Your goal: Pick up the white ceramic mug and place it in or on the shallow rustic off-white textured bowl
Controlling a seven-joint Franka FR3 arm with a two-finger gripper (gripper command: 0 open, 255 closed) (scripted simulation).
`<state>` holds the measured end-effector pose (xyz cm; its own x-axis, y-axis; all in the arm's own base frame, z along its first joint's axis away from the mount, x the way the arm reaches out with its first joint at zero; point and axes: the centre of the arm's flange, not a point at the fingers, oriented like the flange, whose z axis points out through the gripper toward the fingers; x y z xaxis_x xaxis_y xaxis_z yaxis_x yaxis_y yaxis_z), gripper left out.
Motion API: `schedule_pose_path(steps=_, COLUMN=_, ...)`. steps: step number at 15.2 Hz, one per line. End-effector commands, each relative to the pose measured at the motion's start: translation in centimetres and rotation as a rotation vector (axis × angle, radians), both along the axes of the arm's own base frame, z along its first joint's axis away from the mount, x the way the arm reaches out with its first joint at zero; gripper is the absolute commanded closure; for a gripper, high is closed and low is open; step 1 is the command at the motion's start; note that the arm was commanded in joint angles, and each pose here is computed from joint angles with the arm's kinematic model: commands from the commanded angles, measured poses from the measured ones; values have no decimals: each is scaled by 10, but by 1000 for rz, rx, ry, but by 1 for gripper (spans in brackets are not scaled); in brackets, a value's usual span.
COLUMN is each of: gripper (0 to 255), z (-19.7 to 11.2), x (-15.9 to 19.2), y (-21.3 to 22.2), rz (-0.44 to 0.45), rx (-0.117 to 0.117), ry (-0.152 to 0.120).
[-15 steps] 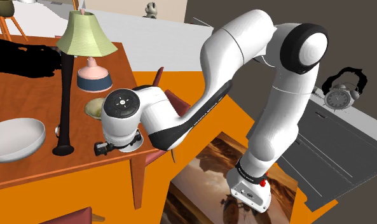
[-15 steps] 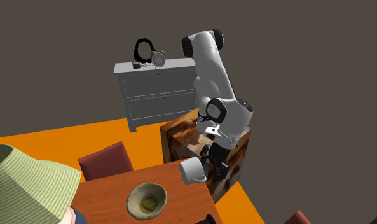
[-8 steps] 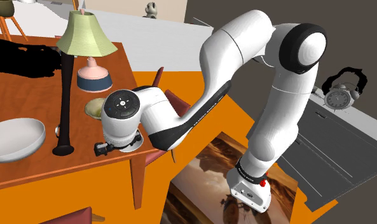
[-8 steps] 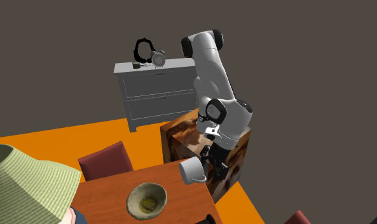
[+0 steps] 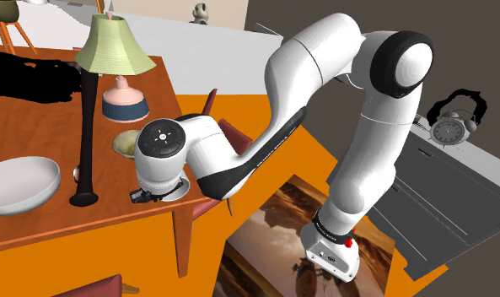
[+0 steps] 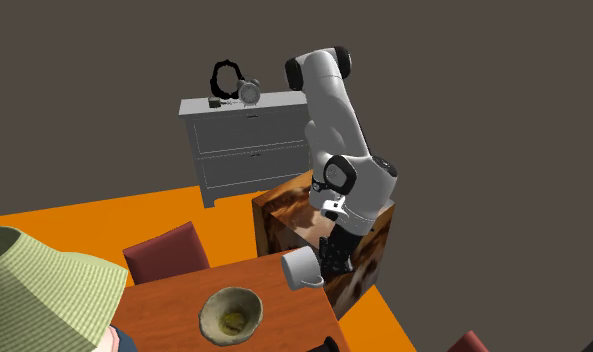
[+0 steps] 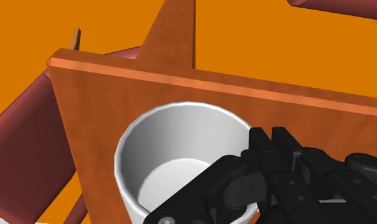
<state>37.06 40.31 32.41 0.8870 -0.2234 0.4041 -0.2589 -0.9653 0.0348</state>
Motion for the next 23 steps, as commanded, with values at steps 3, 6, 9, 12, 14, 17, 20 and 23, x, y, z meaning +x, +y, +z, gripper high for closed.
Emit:
schedule_pose_path(steps=3, gripper=255, z=5, x=0, y=0, rz=0, rx=0, ry=0)
schedule_pose_path(steps=6, gripper=255, z=21, x=0, y=0, rz=0, rx=0, ry=0)
schedule_pose_path(steps=9, gripper=255, z=37, x=0, y=0, rz=0, rx=0, ry=0)
schedule_pose_path(steps=12, gripper=255, z=53, x=0, y=0, rz=0, rx=0, ry=0)
schedule_pose_path(steps=14, gripper=255, z=63, x=0, y=0, rz=0, rx=0, ry=0)
schedule_pose_path(steps=17, gripper=255, z=79, x=0, y=0, rz=0, rx=0, ry=0)
schedule_pose_path(steps=20, gripper=255, z=95, x=0, y=0, rz=0, rx=0, ry=0)
schedule_pose_path(steps=23, gripper=255, z=111, x=0, y=0, rz=0, rx=0, ry=0)
